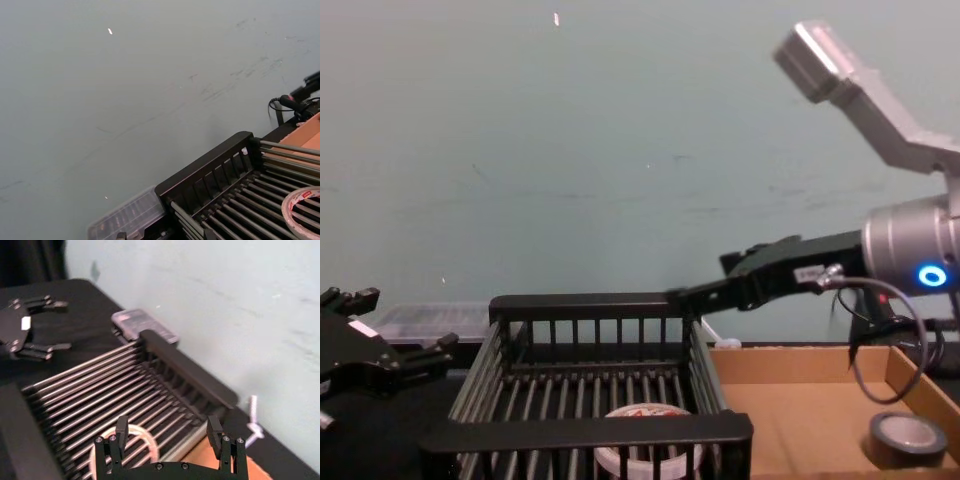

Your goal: Pick up the white tape and place it into the black box , Pick up the silver tape and place it into the brown box.

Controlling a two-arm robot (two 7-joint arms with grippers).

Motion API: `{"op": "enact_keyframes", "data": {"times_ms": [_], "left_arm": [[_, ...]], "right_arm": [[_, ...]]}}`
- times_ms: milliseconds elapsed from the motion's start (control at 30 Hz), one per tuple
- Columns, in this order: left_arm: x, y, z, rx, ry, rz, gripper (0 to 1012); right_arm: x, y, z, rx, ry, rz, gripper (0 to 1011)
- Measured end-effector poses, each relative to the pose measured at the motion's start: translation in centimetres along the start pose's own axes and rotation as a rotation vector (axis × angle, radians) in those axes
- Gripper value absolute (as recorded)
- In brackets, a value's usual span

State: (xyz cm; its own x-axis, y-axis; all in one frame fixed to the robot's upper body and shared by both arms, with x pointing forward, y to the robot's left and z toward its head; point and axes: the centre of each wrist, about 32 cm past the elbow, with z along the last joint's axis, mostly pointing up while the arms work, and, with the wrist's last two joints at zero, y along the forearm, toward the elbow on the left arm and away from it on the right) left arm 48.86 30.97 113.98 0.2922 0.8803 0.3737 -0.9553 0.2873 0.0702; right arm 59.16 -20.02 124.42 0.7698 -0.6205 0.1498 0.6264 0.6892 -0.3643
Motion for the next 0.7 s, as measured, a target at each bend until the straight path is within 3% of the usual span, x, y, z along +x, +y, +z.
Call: {"op": "enact_keyframes", "data": {"times_ms": [300,500,700], "left_arm": [[0.00,0.0,0.0,0.000,0.000,0.000,1001],[0.00,0.0,0.0,0.000,0.000,0.000,1001],[0.00,0.0,0.0,0.000,0.000,0.000,1001]], "right_arm": [[-0.90,-2.8,-1.7,0.108,-0.016,-0.181,1000],[-1.96,-4.9,-3.9,0.146,-0.038,-0.281,1000],[-3.61,-6.3,-6.7,0.173,-0.040,-0.362,1000]]}}
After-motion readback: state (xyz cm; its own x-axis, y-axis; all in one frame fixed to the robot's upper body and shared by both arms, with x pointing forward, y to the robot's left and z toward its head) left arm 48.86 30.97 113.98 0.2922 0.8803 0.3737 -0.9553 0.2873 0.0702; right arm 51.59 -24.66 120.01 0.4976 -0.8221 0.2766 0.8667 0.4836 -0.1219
